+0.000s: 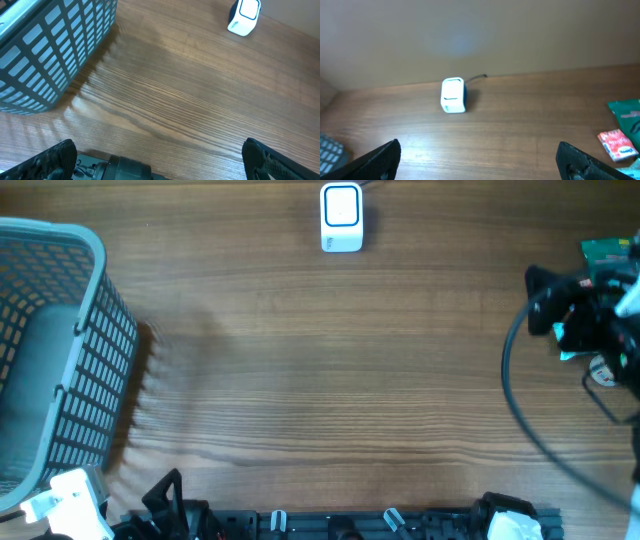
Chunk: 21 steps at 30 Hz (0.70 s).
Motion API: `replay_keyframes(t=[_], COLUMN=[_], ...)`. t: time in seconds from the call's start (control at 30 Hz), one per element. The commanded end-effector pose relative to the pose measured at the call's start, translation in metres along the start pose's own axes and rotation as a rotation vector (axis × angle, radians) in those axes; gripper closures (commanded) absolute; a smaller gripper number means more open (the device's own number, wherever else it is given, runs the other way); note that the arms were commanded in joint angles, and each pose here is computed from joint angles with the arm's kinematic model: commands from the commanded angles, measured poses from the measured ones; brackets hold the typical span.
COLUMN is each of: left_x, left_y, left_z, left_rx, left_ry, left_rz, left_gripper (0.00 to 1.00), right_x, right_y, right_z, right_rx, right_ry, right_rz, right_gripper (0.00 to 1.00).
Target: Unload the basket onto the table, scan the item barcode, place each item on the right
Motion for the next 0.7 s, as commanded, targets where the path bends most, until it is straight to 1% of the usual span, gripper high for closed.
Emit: replay_keyframes(t=[0.0, 0.03, 0.1, 0.13, 0.2, 0.27, 0.37, 0.43, 0.6, 0.67], left_x=[-0.001, -0.001, -0.001, -0.001, -0.001, -0.001, -0.001, -0.001, -0.001, -0.001], left_y=[0.0, 0.0, 0.0, 0.0, 0.0, 0.0, 0.0, 0.0, 0.0, 0.0], left_z=[0.001, 0.001, 0.001, 0.001, 0.001, 0.001, 0.001, 0.001, 0.001, 0.001], left_rx=[-0.008, -0.008, -0.008, -0.008, -0.008, -0.008, -0.008, -0.008, -0.008, -0.008], left_ry=[-0.014, -0.014, -0.014, -0.014, -0.014, -0.014, -0.014, -0.014, -0.014, -0.014], left_rz=[-0.008, -0.008, -0.008, -0.008, -0.008, -0.008, -0.008, -0.008, -0.008, -0.008], left_gripper=[0.0, 0.0, 0.0, 0.0, 0.0, 0.0, 0.0, 0.0, 0.0, 0.0], right_x=[-0.001, 0.0, 0.005, 0.004, 0.001, 0.013, 0.051, 0.088, 0.15, 0.166], right_y=[0.022, 0.026, 0.028, 0.028, 0.028, 0.03, 0.031, 0.023, -0.002, -0.011], right_z=[0.012, 0.012, 0.016, 0.018, 0.029, 0.039, 0.052, 0.052, 0.04, 0.036], right_rx=[-0.015, 0.005, -0.021, -0.027, -0.089, -0.122, -0.18, -0.199, -0.143, -0.134], right_ry=[0.016, 0.018, 0.014, 0.03, 0.113, 0.176, 0.205, 0.166, 0.107, 0.072], right_rz=[-0.051, -0.053, -0.047, -0.079, -0.23, -0.363, -0.559, -0.679, -0.83, -0.833], right_gripper=[0.0, 0.0, 0.0, 0.0, 0.0, 0.0, 0.0, 0.0, 0.0, 0.0])
Point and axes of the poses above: each gripper's point midway between its finger pads, its own y axis back along the fingers, its own z axis along the line the jaws close on, x = y × z, the point moved 6 cm from there along y, back along the fingers, and after that the axes turned 9 degrees about y, right-handed, at the moved point
